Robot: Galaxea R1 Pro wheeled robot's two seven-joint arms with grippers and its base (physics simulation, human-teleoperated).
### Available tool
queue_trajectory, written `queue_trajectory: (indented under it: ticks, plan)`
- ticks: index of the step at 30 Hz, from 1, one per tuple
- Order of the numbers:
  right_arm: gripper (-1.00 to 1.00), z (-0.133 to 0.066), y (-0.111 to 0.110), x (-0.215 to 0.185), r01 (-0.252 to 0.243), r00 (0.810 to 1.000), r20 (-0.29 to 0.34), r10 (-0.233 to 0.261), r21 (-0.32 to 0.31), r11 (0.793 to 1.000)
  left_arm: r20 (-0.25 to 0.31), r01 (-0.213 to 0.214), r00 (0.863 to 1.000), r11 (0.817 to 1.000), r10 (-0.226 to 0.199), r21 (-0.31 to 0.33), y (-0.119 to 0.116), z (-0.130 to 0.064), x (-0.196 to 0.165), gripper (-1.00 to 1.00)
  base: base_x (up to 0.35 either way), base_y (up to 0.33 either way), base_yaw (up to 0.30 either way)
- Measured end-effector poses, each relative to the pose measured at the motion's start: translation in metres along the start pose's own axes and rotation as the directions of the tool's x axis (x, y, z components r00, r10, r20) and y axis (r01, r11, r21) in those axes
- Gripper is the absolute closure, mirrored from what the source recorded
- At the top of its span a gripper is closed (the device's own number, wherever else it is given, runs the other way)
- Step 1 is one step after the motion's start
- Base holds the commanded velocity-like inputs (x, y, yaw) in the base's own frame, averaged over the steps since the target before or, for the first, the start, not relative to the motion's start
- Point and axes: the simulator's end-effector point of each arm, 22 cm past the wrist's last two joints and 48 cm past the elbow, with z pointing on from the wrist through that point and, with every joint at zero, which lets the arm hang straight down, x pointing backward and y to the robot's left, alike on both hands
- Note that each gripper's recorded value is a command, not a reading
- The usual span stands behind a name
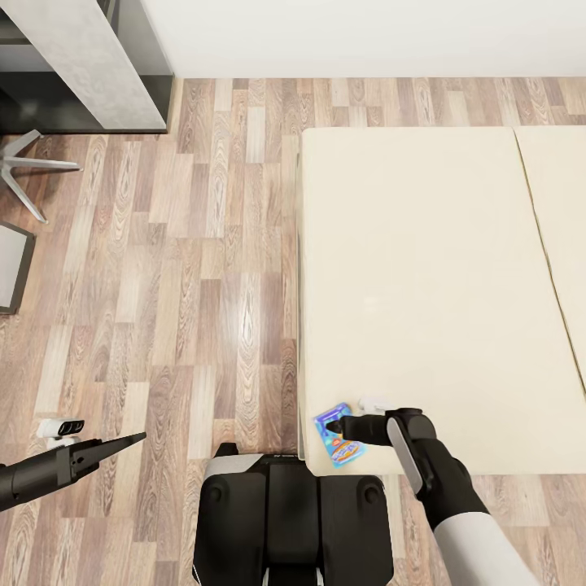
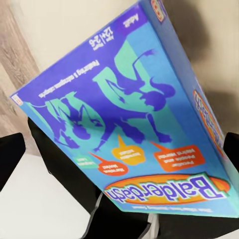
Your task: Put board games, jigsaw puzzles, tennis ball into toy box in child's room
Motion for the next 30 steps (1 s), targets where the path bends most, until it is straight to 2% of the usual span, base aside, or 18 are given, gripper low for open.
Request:
queue_trajectory:
  ticks: [6, 30]
  plan:
    - [-1.0, 0.0017, 0.0079, 0.0001, -0.001, 1.0, 0.0, 0.001, -0.012, 1.0, 0.0, 0.0, 1.0, 1.0, 0.0, 0.001, -0.0002, 0.0, 0.0, -1.0, 0.0, 0.0, 0.0]
    - [-1.0, 0.002, 0.0105, -0.0009, -0.001, 1.0, 0.002, 0.001, -0.016, 1.0, 0.0, 0.001, 1.0, 1.0, -0.001, 0.001, -0.0002, -0.0001, 0.0, -1.0, 0.0, 0.0, 0.0]
